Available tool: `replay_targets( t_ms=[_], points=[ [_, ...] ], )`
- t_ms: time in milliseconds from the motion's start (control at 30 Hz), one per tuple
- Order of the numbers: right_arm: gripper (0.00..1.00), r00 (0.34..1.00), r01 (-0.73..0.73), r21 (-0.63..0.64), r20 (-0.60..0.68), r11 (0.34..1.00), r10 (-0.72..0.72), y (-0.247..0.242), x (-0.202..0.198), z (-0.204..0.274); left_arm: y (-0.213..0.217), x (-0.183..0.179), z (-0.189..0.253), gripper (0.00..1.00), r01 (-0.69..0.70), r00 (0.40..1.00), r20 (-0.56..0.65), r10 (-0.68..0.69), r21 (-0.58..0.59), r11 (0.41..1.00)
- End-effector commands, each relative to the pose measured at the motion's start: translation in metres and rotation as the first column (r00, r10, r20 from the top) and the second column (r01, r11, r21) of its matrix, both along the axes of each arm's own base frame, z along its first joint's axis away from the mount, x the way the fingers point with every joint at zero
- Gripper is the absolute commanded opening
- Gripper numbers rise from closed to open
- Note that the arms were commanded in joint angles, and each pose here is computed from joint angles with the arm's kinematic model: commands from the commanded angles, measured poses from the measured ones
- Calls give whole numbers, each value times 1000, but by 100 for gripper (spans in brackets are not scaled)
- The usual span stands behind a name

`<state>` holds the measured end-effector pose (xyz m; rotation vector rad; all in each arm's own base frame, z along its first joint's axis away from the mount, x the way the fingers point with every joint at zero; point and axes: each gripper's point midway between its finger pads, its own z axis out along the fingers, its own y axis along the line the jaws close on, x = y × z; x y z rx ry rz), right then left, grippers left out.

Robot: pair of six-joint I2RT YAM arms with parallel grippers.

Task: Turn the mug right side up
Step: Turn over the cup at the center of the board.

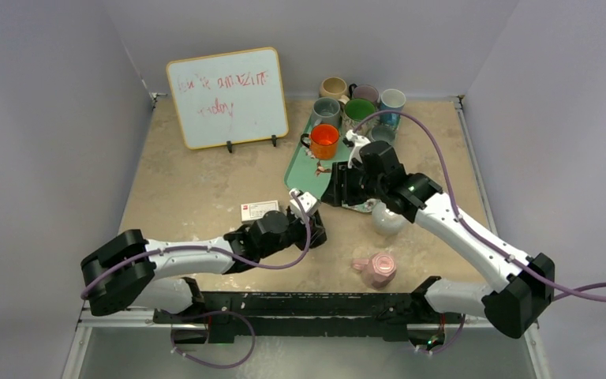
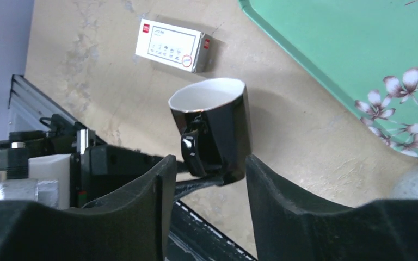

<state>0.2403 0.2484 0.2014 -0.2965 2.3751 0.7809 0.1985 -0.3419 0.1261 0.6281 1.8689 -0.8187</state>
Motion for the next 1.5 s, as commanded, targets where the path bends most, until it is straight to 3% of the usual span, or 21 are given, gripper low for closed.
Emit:
replay_targets(
  t_ms=[0, 267, 533, 733, 1100, 1300, 1400, 1467],
  points=[
    [49, 999, -51, 47, -1, 998, 51, 1, -14, 22, -10, 9, 54, 0, 80, 959, 279, -53, -88, 993],
    [43, 989, -112, 59, -93, 992, 117, 12, -22, 9, -12, 4, 48, 0, 149, 912, 394, -116, -55, 987],
    [48, 981, -158, 46, -106, 986, 162, 26, -10, -5, -21, 0, 37, 0, 192, 899, 402, -173, -6, 981],
    [46, 977, -156, -59, -153, 986, 145, 18, -5, -28, -27, 0, 36, 0, 208, 883, 423, -202, 32, 978],
    [46, 931, -282, -56, -259, 958, 259, 26, -24, -57, -39, -2, 29, 0, 235, 866, 435, -247, 82, 969],
    [39, 914, -309, -93, -306, 946, 268, 21, -30, -71, -43, -1, 26, 0, 238, 854, 448, -264, 116, 964],
    [25, 906, -325, -93, -315, 941, 282, 21, -33, -73, -45, 0, 26, 0, 231, 850, 454, -268, 134, 964],
    [10, 906, -331, -95, -310, 939, 288, 20, -33, -71, -44, 2, 25, 0, 222, 853, 453, -261, 138, 965]
  ],
)
